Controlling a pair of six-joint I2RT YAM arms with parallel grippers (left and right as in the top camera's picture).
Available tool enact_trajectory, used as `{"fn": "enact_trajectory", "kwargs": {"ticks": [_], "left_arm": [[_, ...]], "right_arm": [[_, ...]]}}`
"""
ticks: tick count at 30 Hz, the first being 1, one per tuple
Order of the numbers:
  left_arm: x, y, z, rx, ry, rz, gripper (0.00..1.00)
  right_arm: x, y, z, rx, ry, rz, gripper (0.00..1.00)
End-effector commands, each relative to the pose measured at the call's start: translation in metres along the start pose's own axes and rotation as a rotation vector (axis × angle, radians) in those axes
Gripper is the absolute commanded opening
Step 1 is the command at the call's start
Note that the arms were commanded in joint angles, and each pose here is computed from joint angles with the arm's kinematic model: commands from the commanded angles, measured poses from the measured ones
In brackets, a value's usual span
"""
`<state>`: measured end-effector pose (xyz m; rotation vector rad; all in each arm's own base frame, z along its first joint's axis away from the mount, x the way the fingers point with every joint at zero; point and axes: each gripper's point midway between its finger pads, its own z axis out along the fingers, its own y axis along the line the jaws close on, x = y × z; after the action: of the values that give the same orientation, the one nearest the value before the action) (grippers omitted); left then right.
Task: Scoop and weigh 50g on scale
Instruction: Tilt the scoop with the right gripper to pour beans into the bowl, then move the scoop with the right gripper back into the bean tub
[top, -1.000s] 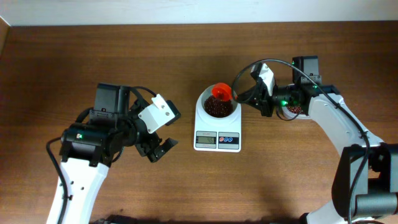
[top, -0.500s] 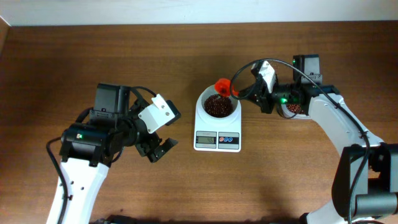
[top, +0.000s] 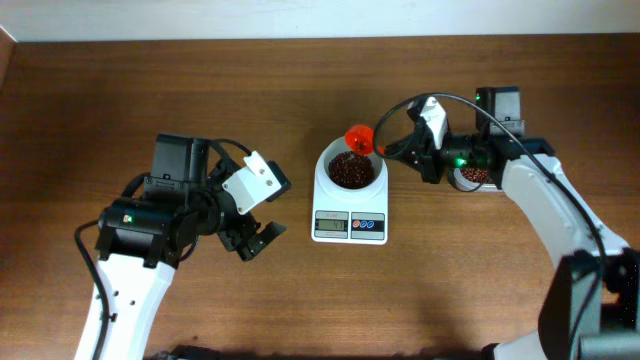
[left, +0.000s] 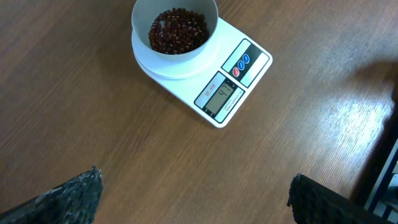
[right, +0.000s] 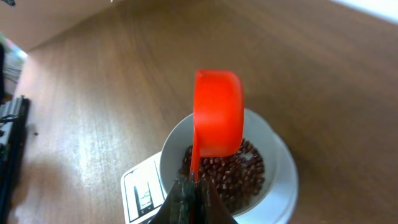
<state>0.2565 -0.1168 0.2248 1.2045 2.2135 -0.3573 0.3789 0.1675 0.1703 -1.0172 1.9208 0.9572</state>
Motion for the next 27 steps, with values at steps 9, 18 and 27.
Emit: {"fn": "enact_trajectory", "kwargs": {"ticks": [9,18,27], "left_arm": [[-0.006,0.002,-0.004,-0.002,-0.021,-0.006,0.99],[-0.006,0.002,-0.004,-0.002,-0.021,-0.006,0.99],[-0.006,0.002,-0.004,-0.002,-0.021,-0.006,0.99]], "right_arm": [[-0.004,-0.003,0.017,0.308,0.221,-0.169,0.04],[-0.025,0.012,-0.013,0.418,0.222,-0.216,0.04],[-0.034,0.004,-0.131,0.681,0.126,-0.027,0.04]]}}
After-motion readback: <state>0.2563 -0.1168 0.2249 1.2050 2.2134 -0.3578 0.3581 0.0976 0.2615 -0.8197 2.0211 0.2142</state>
